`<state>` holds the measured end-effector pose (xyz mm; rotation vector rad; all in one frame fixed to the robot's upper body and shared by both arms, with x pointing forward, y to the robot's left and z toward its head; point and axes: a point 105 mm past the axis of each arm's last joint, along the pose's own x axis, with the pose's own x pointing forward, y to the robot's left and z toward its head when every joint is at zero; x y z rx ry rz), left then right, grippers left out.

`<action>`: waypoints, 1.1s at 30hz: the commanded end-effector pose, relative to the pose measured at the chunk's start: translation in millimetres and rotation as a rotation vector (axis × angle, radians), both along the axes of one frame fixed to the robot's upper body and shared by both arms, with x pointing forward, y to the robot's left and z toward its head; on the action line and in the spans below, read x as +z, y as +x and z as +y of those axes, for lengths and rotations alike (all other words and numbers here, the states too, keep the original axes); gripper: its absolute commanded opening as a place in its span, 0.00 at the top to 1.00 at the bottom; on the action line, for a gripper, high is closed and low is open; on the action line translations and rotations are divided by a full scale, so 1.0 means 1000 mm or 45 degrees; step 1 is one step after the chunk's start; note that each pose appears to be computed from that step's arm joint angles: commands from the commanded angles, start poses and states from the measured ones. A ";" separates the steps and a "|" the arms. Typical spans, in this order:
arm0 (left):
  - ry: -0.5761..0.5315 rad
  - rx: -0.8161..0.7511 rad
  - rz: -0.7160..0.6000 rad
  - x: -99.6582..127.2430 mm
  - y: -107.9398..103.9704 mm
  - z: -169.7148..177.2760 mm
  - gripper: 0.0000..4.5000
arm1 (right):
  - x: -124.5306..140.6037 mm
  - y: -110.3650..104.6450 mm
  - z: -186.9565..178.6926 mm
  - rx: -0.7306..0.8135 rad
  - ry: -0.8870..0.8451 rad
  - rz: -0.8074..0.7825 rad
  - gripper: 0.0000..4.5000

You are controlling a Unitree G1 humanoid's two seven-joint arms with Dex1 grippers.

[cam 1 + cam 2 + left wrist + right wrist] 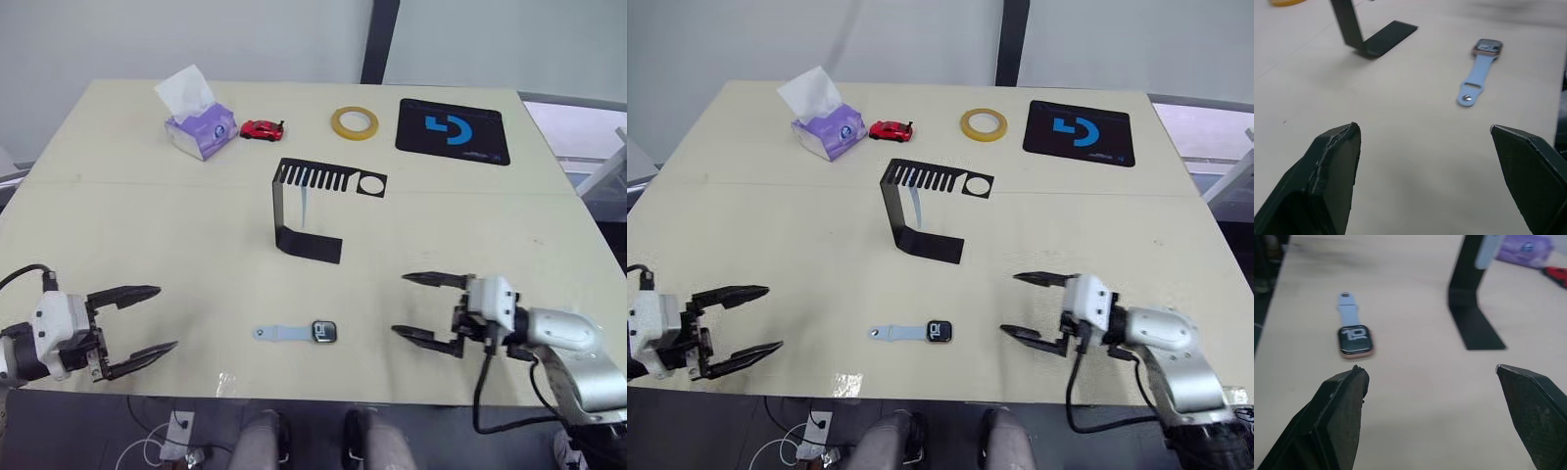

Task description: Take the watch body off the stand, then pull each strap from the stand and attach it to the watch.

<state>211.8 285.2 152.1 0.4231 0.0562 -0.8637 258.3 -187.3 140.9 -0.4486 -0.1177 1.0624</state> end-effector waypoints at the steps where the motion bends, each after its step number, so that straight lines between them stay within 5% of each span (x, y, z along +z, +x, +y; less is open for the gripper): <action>1: -0.087 0.276 -0.073 0.004 -0.002 0.036 0.00 | 0.005 0.000 -0.048 -0.246 -0.011 -0.089 0.01; 9: -0.167 0.371 -0.098 -0.001 0.002 0.030 0.00 | -0.012 -0.012 -0.066 -0.377 0.044 -0.039 0.01; 20: -0.281 0.281 -0.151 0.014 0.027 -0.018 0.00 | 0.010 0.004 -0.009 -0.256 0.250 -0.058 0.01; 33: -0.457 0.323 -0.187 0.027 0.050 -0.087 0.00 | 0.042 -0.002 0.045 -0.066 0.471 -0.080 0.01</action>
